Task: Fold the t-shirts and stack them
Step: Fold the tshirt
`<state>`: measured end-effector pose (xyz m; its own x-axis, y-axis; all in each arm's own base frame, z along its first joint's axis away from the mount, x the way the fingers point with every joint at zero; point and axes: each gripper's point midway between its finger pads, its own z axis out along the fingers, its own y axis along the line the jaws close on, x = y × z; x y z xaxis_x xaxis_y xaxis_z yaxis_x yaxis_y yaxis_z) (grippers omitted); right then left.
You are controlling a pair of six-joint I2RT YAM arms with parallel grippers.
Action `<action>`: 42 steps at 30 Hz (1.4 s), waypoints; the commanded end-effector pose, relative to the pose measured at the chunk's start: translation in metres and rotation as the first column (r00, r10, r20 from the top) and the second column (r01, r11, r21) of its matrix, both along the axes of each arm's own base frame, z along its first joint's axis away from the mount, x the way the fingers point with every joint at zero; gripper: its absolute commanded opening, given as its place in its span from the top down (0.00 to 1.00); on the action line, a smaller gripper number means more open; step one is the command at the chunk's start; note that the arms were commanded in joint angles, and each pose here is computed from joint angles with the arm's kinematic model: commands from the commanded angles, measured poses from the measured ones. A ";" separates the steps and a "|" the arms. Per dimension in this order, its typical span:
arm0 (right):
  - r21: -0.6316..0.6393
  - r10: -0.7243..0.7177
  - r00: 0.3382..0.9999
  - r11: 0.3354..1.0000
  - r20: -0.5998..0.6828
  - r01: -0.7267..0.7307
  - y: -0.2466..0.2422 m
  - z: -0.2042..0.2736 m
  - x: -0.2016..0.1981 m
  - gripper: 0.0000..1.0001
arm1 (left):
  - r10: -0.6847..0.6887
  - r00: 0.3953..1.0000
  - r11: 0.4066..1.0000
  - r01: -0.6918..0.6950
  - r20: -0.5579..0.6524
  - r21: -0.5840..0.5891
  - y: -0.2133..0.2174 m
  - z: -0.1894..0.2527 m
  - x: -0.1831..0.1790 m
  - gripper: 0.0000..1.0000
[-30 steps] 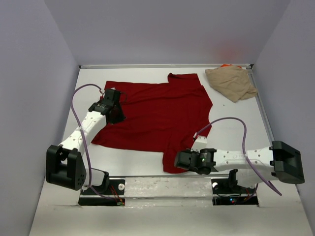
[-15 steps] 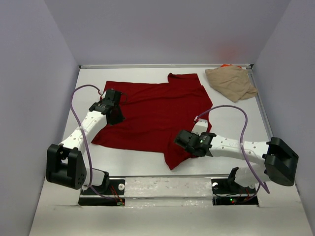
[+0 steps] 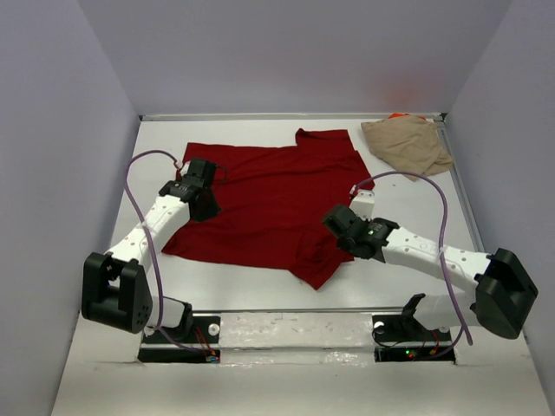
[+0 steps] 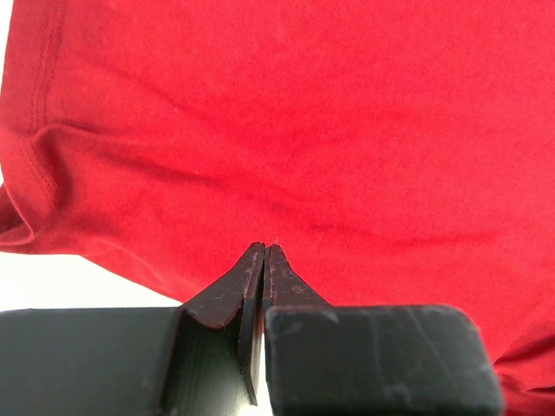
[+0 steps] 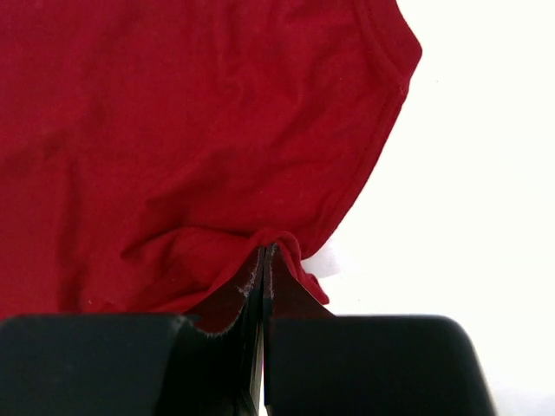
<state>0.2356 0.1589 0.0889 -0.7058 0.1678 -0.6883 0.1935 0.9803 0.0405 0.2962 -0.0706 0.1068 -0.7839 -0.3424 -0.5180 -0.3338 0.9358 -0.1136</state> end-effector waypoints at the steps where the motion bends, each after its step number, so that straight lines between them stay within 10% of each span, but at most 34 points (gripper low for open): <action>1: 0.002 0.054 0.997 0.999 0.056 -0.054 0.010 0.019 0.018 1.00 | 0.041 0.997 0.999 -0.039 -0.062 0.033 0.003 -0.004 -0.015 0.88; 16: 0.079 0.179 0.979 0.979 0.098 -0.187 0.014 0.027 0.026 1.00 | 0.326 0.938 0.872 -0.251 -0.116 0.420 0.057 0.005 -0.043 0.81; 33: 0.125 0.237 0.961 0.959 0.140 -0.254 -0.002 0.028 0.030 1.00 | 0.310 0.933 0.923 -0.341 -0.181 -0.177 0.088 -0.020 -0.049 0.80; 39: 0.143 0.250 0.956 0.952 0.152 -0.272 -0.002 0.030 0.034 1.00 | 0.302 0.917 0.918 -0.353 -0.259 -0.179 0.096 -0.037 -0.057 0.76; 42: 0.166 0.257 0.955 0.946 0.146 -0.280 -0.001 0.027 0.034 1.00 | 0.371 0.888 0.918 -0.396 -0.273 -0.039 0.122 -0.034 -0.065 0.44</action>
<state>0.2597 0.1508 0.1035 -0.6896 0.0947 -0.7179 -0.0525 0.9823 0.1800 0.2394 0.0335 0.0684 -0.6620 -0.7081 -0.2457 -0.6955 0.7025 -0.1508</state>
